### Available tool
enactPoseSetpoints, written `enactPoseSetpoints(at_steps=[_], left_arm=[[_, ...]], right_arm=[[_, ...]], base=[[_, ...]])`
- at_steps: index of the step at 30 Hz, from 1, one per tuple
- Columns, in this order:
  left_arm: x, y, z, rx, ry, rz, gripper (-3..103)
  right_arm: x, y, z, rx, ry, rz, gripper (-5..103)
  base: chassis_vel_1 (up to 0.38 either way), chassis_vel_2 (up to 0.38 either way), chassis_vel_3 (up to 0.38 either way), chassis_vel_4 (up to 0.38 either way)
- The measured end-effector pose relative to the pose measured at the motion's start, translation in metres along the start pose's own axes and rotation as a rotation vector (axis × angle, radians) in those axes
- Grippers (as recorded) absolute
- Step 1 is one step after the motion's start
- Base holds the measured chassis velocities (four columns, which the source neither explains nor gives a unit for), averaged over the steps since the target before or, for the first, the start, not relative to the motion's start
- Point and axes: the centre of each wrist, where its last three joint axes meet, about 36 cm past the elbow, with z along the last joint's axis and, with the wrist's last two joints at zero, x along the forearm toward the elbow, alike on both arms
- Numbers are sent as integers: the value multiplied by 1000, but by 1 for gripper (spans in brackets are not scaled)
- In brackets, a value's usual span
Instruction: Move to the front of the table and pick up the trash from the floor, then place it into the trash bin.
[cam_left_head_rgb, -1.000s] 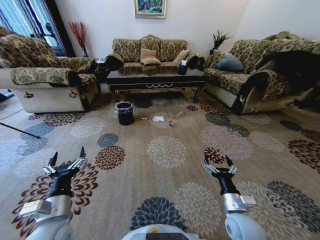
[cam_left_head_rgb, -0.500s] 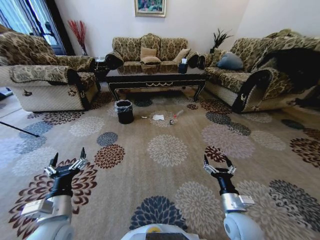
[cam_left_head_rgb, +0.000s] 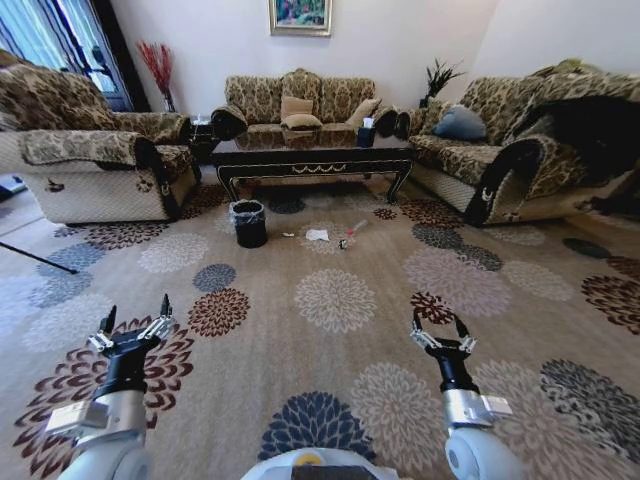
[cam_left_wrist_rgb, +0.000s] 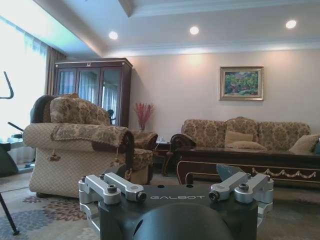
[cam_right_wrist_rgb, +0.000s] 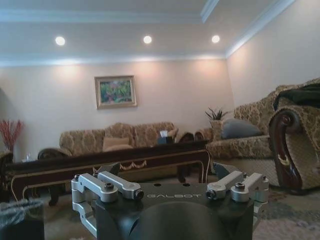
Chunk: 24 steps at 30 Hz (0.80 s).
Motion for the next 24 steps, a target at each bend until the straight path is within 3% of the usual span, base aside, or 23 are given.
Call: enactPoseSetpoints(at_steps=[7,11,24], left_arm=[[-1,3,9,-30,13,-16,100],[-1,7,15,-49,19,-28,100],[-1,10,18,-57,21,-37,100]], right_arm=[[-1,-3,7,9,-20,-34,100],[0,-6,11,48,-22,-94,100],[2,-7,22,51,-29,-149,100]], base=[[0,0,0,0],[0,0,0,0],[-12,21,16,-15]])
